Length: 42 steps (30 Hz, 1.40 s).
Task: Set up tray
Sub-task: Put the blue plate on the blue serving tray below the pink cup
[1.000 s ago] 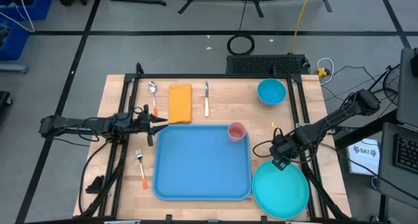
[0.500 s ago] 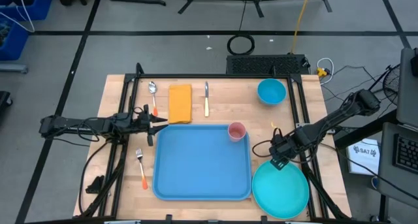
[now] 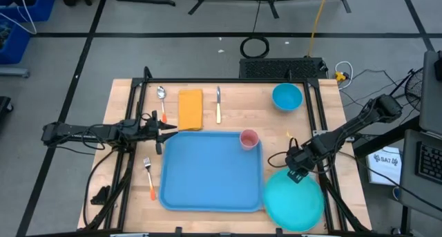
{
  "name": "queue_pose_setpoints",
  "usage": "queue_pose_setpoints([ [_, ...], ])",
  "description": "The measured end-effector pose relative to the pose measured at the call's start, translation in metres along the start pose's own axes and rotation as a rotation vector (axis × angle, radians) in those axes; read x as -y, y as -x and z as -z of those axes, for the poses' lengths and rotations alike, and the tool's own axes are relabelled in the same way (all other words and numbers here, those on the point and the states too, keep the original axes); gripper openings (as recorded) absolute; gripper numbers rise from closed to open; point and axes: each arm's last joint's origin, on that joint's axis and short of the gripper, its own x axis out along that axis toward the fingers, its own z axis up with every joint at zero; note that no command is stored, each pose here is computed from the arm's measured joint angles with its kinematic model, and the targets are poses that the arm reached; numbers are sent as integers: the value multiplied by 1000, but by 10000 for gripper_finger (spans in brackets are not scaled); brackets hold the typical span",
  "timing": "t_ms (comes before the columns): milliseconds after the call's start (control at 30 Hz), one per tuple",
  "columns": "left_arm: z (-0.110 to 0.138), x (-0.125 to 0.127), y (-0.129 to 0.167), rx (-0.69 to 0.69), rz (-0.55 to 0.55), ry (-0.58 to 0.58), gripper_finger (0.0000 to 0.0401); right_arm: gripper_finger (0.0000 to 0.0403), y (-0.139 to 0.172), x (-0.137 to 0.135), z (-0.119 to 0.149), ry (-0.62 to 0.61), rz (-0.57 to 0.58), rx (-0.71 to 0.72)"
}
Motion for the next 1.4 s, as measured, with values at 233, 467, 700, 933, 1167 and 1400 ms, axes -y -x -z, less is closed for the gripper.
queue_pose_setpoints([
  [233,0,0,0,0,-1,0,118,2,7,-3,2,26,-80,21],
  [467,0,0,0,1,0,0,118,1,24,-16,4,83,-318,206],
  [700,0,0,0,1,0,0,118,1,38,-40,-8,180,-514,525],
  [933,0,0,0,1,0,0,118,1,29,-72,-37,300,-611,719],
  [1167,0,0,0,1,-1,0,118,0,27,-109,-71,429,-558,807],
  [1400,0,0,0,0,0,0,118,0,22,-138,-96,551,-474,837],
])
